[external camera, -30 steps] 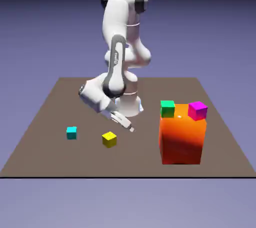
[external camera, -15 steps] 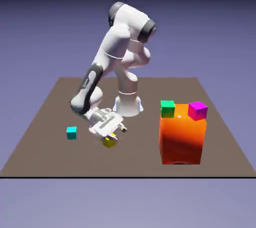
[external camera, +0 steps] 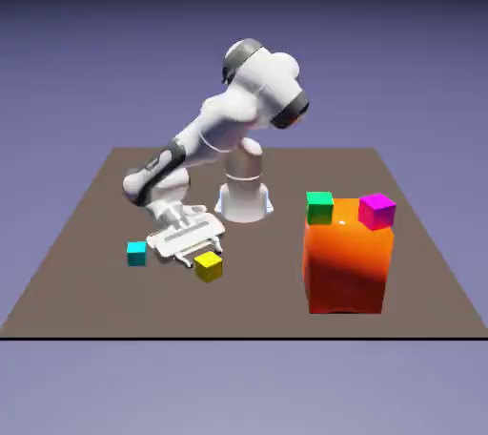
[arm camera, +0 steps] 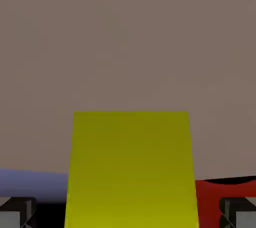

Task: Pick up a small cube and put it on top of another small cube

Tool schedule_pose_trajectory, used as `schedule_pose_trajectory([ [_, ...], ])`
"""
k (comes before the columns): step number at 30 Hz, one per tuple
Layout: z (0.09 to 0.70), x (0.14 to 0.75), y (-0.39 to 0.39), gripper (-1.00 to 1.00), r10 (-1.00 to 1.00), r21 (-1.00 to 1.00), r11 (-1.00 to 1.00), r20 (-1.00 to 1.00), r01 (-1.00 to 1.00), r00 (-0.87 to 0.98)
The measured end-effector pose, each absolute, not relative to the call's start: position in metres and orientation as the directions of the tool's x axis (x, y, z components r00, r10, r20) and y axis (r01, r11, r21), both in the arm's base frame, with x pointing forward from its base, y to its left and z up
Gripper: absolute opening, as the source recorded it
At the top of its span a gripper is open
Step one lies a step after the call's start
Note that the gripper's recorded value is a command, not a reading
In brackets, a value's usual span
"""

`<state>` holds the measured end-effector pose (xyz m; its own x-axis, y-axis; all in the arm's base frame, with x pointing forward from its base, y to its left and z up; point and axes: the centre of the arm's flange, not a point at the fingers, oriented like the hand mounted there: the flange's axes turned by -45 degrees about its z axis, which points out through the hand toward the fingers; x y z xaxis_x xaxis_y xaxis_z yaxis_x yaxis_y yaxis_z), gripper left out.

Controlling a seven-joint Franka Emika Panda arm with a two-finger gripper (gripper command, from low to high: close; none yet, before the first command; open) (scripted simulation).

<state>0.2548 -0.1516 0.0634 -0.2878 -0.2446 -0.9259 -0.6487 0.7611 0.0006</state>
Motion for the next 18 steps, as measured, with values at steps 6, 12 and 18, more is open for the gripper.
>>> schedule_pose_trajectory([
  [6, 0.093, 0.228, -0.176, -1.0, -0.247, -0.001, 0.761, -0.925, -0.648, -0.288],
  [12, 0.088, 0.261, -0.11, -1.0, -0.227, 0.004, 0.531, -0.963, -0.847, -0.146],
  [18, 0.096, 0.325, -0.06, -1.0, -0.084, 0.045, 0.263, -0.994, -0.964, -0.069],
])
